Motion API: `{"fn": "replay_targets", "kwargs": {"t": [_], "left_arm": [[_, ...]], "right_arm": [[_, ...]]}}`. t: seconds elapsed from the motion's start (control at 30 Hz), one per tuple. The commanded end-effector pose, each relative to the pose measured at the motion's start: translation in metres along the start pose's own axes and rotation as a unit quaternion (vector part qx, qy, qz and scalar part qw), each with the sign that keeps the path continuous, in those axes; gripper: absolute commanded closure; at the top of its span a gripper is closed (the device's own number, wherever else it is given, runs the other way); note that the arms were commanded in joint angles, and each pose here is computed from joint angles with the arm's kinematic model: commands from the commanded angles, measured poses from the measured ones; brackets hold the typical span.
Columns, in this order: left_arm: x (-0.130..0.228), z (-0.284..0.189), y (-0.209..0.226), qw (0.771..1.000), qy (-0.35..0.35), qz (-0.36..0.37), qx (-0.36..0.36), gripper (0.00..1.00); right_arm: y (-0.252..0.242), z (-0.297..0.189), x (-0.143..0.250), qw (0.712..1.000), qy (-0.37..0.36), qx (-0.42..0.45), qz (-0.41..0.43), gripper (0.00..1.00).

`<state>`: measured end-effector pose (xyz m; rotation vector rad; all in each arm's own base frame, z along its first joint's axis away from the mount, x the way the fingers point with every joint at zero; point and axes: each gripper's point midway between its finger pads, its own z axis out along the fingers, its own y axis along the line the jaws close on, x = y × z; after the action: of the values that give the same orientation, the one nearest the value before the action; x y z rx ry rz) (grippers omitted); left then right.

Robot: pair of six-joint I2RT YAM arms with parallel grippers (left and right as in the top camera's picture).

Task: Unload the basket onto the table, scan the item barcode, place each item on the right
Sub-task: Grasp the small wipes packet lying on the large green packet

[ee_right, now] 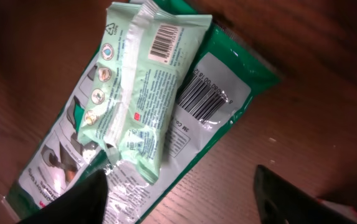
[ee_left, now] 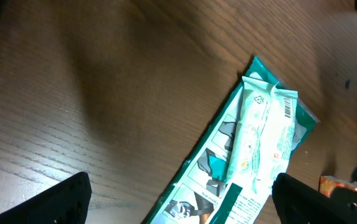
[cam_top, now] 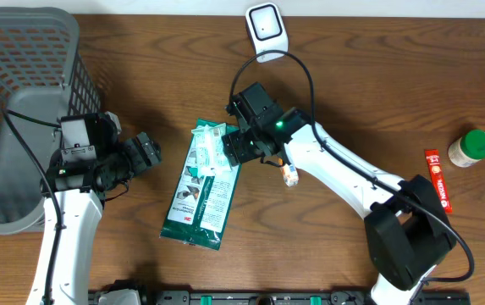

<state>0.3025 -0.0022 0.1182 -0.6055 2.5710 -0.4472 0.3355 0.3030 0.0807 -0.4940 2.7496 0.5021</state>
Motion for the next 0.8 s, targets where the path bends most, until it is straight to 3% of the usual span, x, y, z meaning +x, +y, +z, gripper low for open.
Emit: {"fn": "replay_targets", "kwargs": {"t": [0.0, 0.17, 0.37, 0.43, 0.53, 0.77], "left_arm": [[-0.003, -0.001, 0.004, 1.000, -0.004, -0.010, -0.008, 0.07], [-0.003, -0.001, 0.004, 1.000, -0.004, -0.010, -0.008, 0.07], [-0.003, -0.001, 0.004, 1.000, -0.004, -0.010, -0.008, 0.07], [-0.003, -0.001, 0.004, 1.000, -0.004, -0.010, -0.008, 0.07], [-0.003, -0.001, 0.004, 1.000, -0.004, -0.010, -0.008, 0.07], [-0.003, -0.001, 0.004, 1.000, -0.004, -0.010, -0.008, 0.07]], "right_arm": [[0.011, 0.018, 0.009, 0.996, 0.014, -0.002, 0.085, 0.28], [0.035, 0.040, 0.019, 0.998, 0.018, -0.013, 0.058, 0.37], [0.039, 0.071, 0.041, 0.996, 0.046, 0.007, 0.081, 0.41], [0.037, 0.074, 0.043, 0.996, 0.048, 0.012, 0.079, 0.52], [0.033, 0.071, 0.037, 0.998, 0.041, 0.016, 0.041, 0.96], [0.013, 0.024, 0.001, 0.998, -0.005, 0.011, -0.066, 0.99]]}}
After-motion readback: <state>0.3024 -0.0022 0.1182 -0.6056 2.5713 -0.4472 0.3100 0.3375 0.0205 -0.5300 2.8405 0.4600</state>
